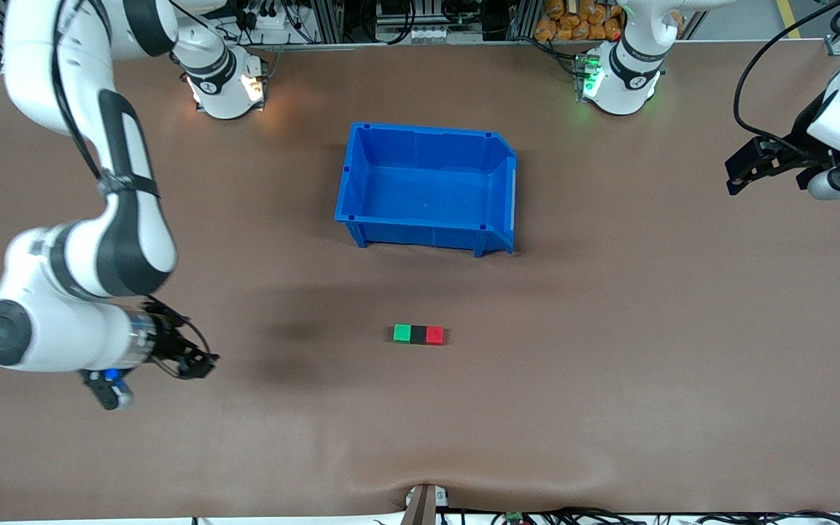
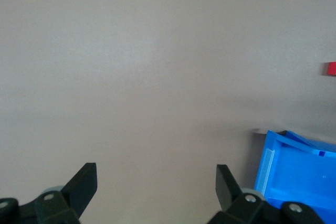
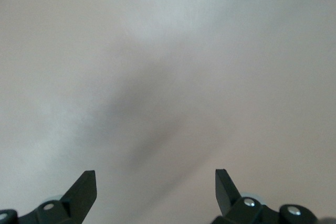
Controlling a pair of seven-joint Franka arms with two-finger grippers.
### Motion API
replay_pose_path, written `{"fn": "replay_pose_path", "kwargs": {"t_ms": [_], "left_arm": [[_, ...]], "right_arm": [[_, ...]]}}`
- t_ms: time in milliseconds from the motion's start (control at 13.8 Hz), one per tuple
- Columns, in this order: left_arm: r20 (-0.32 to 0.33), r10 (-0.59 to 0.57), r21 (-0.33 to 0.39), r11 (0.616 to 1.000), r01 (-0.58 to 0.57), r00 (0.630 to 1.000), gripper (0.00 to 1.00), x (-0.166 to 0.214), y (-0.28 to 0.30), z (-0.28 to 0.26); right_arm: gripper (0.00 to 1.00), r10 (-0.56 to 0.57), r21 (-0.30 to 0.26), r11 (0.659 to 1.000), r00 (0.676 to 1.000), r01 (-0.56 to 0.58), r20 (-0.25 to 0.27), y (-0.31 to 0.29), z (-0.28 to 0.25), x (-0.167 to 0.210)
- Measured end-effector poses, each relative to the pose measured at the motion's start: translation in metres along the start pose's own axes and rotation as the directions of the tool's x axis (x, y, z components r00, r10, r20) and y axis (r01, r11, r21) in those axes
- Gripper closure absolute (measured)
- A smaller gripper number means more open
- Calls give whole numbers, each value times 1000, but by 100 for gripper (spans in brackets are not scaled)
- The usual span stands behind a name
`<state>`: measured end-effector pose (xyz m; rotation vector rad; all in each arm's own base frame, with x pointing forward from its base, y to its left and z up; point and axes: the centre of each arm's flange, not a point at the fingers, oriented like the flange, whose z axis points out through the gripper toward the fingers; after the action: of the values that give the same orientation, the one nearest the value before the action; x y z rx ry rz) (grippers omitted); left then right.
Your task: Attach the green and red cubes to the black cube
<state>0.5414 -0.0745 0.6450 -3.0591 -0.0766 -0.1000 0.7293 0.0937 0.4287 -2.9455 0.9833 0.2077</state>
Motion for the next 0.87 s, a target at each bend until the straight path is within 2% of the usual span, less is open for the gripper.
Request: {"fn": "replay_pose_path", "kwargs": {"t_ms": [145,217,289,362,434,506,579,723,868], "left_arm": [[2,1,0,1000,-1,1000,0,0,1,1],[5,1,1,1000,-1,1000,0,0,1,2],[8,1,2,1000,-1,1000,0,-1,1,2],[11,1,2,1000,-1,1000,0,-1,0,3],[13,1,3,1000,-1,1000,0,-1,0,3],[15,1,3,1000,-1,1000,0,-1,0,4],[16,1,3,1000,-1,1000,0,-1,0,4],[18,0,4,1000,0,1000,0,-1,0,4],[20,0,4,1000,0,1000,0,-1,0,5]], "right_arm": [[0,-203,-16,979,977,203,-66,27,-61,-4],[0,-317,-50,948,945,314,-81,45,-91,-10],[0,-429,-90,902,901,422,-69,63,-116,-19],[0,-540,-119,838,841,533,-34,79,-137,-31],[0,-615,-125,782,788,610,-6,91,-153,-42],[0,-653,-122,751,757,649,5,102,-162,-49],[0,-669,-117,738,743,664,2,113,-165,-54],[0,-683,-110,728,729,677,-38,134,-162,-67],[0,-696,-99,716,716,691,-40,154,-155,-95]]}}
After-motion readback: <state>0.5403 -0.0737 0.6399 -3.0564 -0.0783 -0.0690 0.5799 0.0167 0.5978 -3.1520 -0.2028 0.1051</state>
